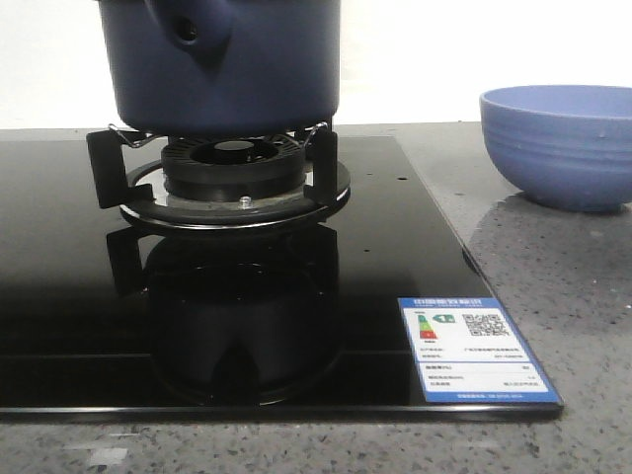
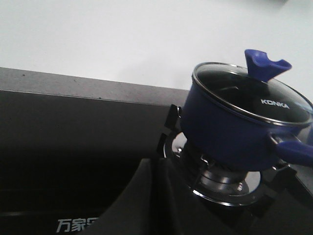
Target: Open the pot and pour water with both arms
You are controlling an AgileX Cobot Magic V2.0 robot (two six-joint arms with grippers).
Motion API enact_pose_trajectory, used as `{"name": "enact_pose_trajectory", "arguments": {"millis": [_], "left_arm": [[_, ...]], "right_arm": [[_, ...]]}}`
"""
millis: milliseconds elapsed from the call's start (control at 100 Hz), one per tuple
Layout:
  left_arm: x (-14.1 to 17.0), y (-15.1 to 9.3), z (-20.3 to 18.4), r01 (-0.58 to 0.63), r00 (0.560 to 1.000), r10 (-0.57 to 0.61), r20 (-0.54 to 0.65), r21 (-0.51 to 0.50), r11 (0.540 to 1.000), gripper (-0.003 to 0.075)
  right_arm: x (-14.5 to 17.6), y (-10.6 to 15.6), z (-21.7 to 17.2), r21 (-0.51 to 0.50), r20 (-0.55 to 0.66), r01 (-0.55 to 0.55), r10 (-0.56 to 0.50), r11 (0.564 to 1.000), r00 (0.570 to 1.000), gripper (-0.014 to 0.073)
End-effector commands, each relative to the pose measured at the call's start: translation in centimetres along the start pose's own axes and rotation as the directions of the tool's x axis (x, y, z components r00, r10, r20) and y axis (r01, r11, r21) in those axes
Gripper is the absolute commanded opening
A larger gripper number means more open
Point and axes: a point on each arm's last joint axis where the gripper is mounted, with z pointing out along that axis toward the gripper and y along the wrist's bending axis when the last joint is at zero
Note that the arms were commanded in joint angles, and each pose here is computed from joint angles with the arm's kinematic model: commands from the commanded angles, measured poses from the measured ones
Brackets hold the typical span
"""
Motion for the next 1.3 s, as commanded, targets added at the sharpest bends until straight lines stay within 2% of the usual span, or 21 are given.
{"name": "enact_pose_trajectory", "arguments": {"millis": [0,90,210,290,360,530,600,680,960,1150,1291], "left_arm": [[-2.3,-0.7,0.4,-0.018,1.000,0.018,0.018,0.044,0.999,-0.0020],[-2.9,-1.3,0.9,-0.036,0.999,0.035,0.005,0.104,0.994,-0.0020],[-3.2,-2.1,1.1,-0.112,0.993,0.115,-0.005,0.190,0.975,-0.0019],[-3.4,-2.5,1.1,-0.113,0.994,0.113,0.014,0.226,0.967,0.0000],[-3.7,-2.8,1.0,-0.092,0.996,0.085,0.038,0.256,0.962,0.0047],[-4.2,-3.1,0.9,-0.088,0.995,0.069,0.078,0.280,0.956,0.0232],[-4.2,-3.1,0.9,-0.088,0.995,0.069,0.078,0.281,0.956,0.0306],[-4.2,-3.1,0.9,-0.090,0.994,0.071,0.079,0.281,0.955,0.0336],[-4.4,-3.1,2.9,-0.100,0.994,0.084,0.072,0.259,0.961,0.0337],[-4.6,-3.9,5.7,-0.073,0.997,0.068,0.029,0.306,0.949,0.0340],[-5.3,-4.5,8.3,-0.076,0.997,0.078,0.005,0.328,0.942,0.0430]], "right_arm": [[-2.4,0.2,0.3,-0.014,0.021,0.029,-0.029,0.999,0.999,-0.0062],[-3.2,0.5,0.7,-0.038,0.010,0.039,-0.039,0.999,0.999,-0.0062],[-3.8,0.8,0.8,-0.068,0.008,0.056,-0.055,0.996,0.998,-0.0061],[-4.0,0.9,0.7,-0.073,0.017,0.090,-0.089,0.993,0.996,-0.0038],[-4.1,1.0,0.6,-0.073,0.022,0.098,-0.097,0.993,0.995,0.0049],[-4.4,1.0,0.5,-0.069,0.040,0.099,-0.097,0.993,0.994,0.0372],[-4.4,1.0,0.5,-0.068,0.044,0.099,-0.096,0.993,0.994,0.0433],[-4.4,1.0,0.5,-0.073,0.046,0.092,-0.089,0.993,0.995,0.0432],[-4.6,1.1,0.5,-0.083,0.060,0.074,-0.069,0.994,0.996,0.0430],[-4.6,1.1,0.5,-0.083,0.060,0.074,-0.069,0.994,0.996,0.0430],[-4.6,1.1,0.5,-0.083,0.059,0.074,-0.069,0.994,0.996,0.0430]]}}
